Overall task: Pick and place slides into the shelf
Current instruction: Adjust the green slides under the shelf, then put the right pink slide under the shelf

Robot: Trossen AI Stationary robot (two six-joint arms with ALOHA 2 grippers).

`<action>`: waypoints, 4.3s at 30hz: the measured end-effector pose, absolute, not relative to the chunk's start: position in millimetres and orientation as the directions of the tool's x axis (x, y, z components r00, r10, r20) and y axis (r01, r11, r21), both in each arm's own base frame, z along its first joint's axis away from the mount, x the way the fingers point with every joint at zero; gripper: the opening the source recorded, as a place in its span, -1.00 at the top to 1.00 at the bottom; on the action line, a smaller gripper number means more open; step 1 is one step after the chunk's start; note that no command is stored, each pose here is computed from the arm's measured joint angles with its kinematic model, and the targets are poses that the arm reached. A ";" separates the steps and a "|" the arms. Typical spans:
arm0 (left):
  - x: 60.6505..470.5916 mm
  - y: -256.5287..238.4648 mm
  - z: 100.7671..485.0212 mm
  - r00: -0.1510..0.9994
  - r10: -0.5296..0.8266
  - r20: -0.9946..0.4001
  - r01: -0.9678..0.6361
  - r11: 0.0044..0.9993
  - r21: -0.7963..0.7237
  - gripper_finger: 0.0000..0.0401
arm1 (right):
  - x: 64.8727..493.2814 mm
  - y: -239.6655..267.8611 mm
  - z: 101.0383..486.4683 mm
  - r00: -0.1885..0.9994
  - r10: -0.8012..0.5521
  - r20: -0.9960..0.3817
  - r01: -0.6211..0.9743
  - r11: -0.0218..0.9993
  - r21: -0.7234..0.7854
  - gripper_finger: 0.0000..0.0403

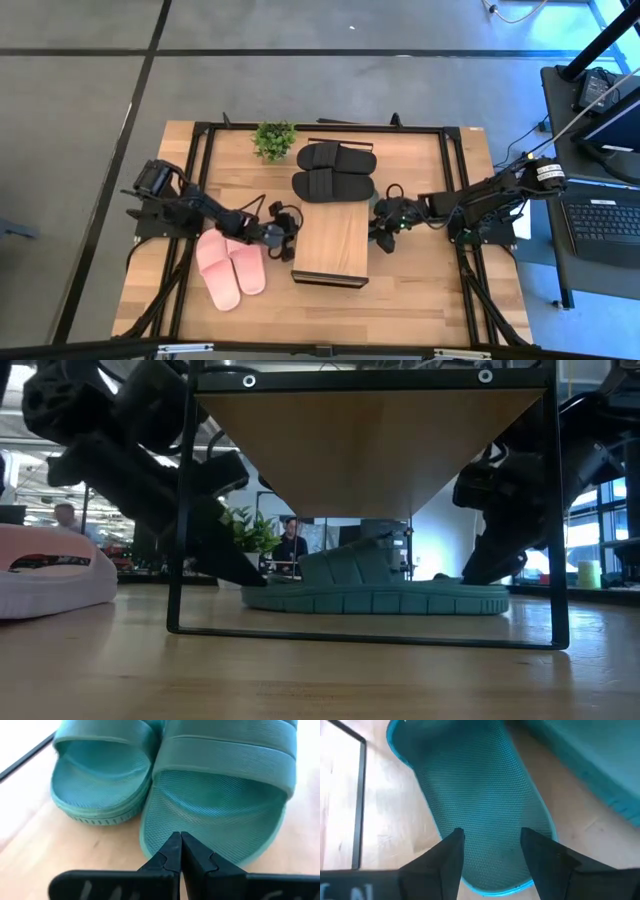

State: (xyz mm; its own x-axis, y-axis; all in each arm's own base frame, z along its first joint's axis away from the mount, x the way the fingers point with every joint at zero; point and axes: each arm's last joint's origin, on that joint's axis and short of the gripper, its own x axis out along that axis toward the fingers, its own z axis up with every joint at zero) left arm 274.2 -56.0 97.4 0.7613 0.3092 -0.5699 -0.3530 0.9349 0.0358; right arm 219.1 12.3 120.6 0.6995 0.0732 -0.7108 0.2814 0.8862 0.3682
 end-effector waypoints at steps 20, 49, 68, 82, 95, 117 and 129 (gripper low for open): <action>279.3 -14.2 97.1 0.706 0.419 -0.572 -0.488 0.872 0.037 0.98 | 217.2 -26.2 119.7 0.696 -0.060 -0.716 0.393 0.866 0.309 0.01; 240.9 -24.1 154.0 0.674 0.390 -0.628 -0.460 0.886 0.056 0.98 | 192.6 -26.9 148.1 0.567 -0.136 -0.812 0.507 0.835 0.213 0.01; 229.0 -19.9 152.2 0.589 0.429 -0.685 -0.514 0.853 0.092 0.98 | 185.9 -34.4 146.3 0.466 -0.346 -0.814 0.594 0.805 -0.003 0.01; 229.4 -17.9 152.3 0.586 0.434 -0.684 -0.523 0.847 0.089 0.98 | 192.4 -52.2 130.5 0.392 -0.410 -0.823 0.717 0.697 -0.005 0.01; 229.4 -17.9 152.3 0.586 0.434 -0.684 -0.534 0.842 0.076 0.98 | 200.8 -52.7 133.1 0.476 -0.385 -0.791 0.694 0.716 0.069 0.01; 226.1 -28.1 160.0 0.632 0.380 -0.675 -0.538 0.842 -0.030 0.98 | 191.7 -42.3 150.9 0.560 -0.251 -0.789 0.665 0.705 0.248 0.01; 216.7 -80.0 169.3 0.734 0.032 -0.678 -0.239 0.947 -0.214 0.98 | 180.6 -25.1 184.4 0.727 -0.169 -0.666 0.547 0.728 0.413 0.01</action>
